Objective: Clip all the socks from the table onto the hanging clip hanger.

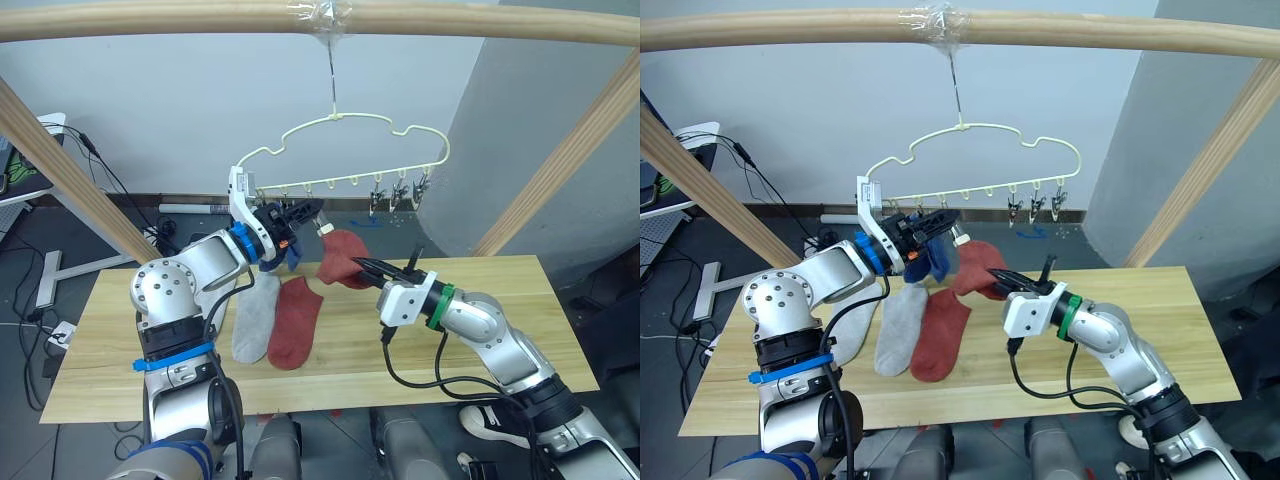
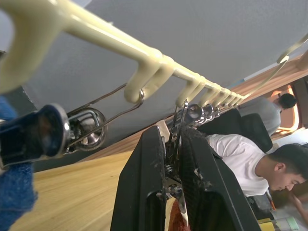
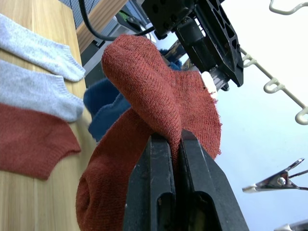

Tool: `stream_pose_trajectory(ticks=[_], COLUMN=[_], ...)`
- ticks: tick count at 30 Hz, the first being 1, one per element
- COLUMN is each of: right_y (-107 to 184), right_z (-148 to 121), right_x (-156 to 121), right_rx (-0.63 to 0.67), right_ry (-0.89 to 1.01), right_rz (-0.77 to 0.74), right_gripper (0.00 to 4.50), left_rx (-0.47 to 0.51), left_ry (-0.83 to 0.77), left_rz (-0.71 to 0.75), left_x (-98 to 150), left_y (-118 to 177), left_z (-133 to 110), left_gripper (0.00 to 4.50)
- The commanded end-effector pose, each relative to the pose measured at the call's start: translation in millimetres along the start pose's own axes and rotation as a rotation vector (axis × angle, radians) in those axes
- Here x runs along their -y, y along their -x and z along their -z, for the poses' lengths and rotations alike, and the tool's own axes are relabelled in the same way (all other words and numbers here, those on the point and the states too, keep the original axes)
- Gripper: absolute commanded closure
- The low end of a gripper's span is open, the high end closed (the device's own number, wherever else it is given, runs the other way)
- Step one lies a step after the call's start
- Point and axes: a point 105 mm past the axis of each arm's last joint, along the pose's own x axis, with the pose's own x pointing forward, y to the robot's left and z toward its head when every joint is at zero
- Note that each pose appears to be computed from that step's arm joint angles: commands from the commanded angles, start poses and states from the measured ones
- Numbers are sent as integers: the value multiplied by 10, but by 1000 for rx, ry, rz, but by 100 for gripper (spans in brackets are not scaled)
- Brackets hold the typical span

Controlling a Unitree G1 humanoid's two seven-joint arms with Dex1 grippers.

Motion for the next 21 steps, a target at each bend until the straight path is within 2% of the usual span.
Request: stream_pose_trajectory(ticks=[1, 21], right_y=[0, -31], right_z=[-75, -50], right_x=[151, 157], right_rx=[31, 17], right_ry=[29, -42], right_rz=[44, 64], right_gripper=[448, 448], left_rx=[-9, -3], left_ry=[4, -6], left_rz=[35, 52], left_x=[77, 119], left_y=[-5, 0], left_z=[-5, -45], left_gripper=[434, 434])
